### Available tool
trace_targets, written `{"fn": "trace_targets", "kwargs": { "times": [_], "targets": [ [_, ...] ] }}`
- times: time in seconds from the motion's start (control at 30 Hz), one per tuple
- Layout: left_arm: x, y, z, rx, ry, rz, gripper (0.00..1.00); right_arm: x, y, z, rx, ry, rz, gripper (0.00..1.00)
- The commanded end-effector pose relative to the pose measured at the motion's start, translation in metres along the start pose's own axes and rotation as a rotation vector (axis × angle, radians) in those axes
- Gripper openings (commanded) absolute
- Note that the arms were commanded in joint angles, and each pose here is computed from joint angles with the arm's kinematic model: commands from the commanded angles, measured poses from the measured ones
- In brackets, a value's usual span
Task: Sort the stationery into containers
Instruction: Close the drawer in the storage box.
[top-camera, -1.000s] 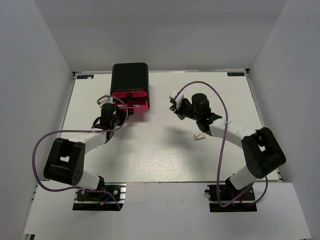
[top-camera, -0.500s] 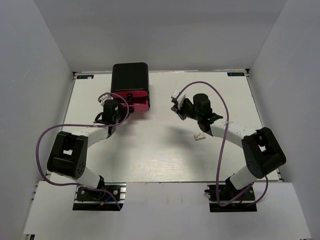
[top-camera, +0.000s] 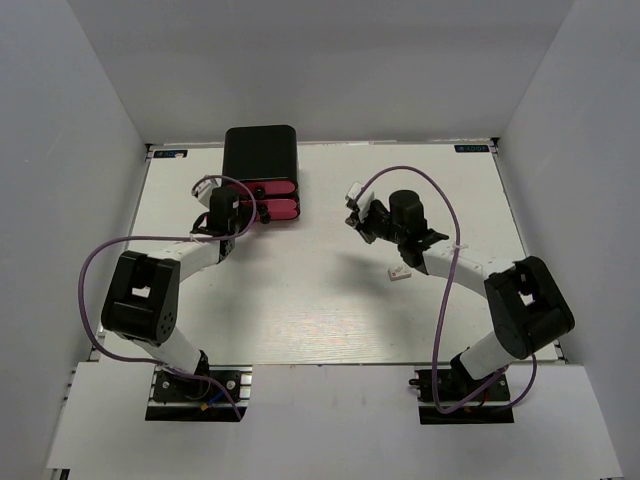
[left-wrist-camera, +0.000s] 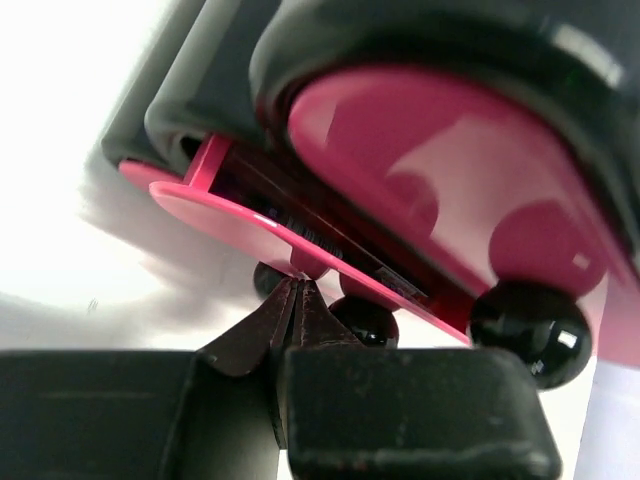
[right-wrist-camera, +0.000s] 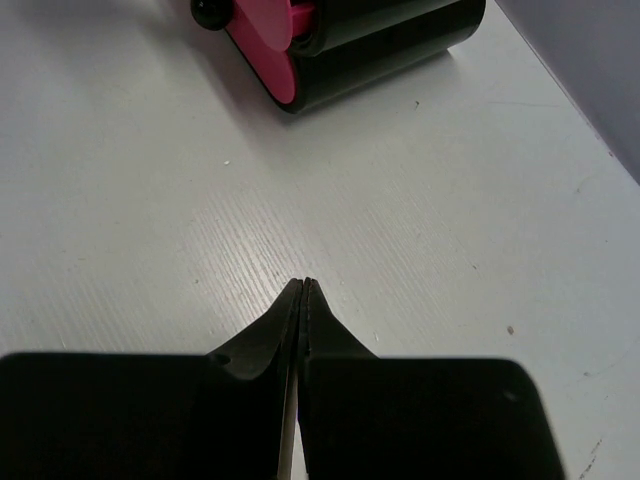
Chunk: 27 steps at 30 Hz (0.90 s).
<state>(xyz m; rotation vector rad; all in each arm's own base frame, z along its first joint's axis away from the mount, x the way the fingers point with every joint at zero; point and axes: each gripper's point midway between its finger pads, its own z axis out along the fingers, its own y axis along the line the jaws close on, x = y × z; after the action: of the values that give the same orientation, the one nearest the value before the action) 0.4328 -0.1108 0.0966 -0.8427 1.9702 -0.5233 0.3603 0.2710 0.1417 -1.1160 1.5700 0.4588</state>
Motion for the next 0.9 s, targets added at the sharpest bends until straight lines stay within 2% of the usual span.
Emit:
{"fn": "trace_targets", "kwargs": {
  "times": [0.0, 0.37, 0.57, 0.63, 0.67, 0.8, 0.87],
  "targets": [
    [-0.024, -0.021, 0.003, 0.037, -0.061, -0.035, 0.14, -0.014, -0.005, -0.008, 0.019, -0.044, -0.015, 0.0],
    [-0.024, -0.029, 0.014, 0.046, -0.056, -0.045, 0.14, -0.003, 0.0, -0.014, 0.014, -0.022, -0.004, 0.0],
    [-0.002, -0.014, 0.003, 0.048, 0.022, -0.016, 0.17, 0.003, 0.008, -0.016, -0.009, -0.008, 0.007, 0.0],
    [0.011, -0.003, -0.002, 0.058, 0.047, -0.014, 0.22, 0.006, 0.011, -0.018, -0.018, -0.003, 0.012, 0.0],
    [0.011, -0.008, -0.005, 0.092, 0.046, -0.029, 0.32, 0.008, 0.012, -0.018, -0.021, -0.002, 0.016, 0.0],
    [0.021, 0.0, -0.005, 0.091, 0.073, -0.035, 0.62, 0.013, 0.018, -0.021, -0.034, 0.008, 0.022, 0.0],
    [0.024, -0.001, -0.003, 0.085, 0.092, -0.033, 0.67, 0.017, 0.017, -0.023, -0.026, 0.017, 0.026, 0.0]
  ]
}}
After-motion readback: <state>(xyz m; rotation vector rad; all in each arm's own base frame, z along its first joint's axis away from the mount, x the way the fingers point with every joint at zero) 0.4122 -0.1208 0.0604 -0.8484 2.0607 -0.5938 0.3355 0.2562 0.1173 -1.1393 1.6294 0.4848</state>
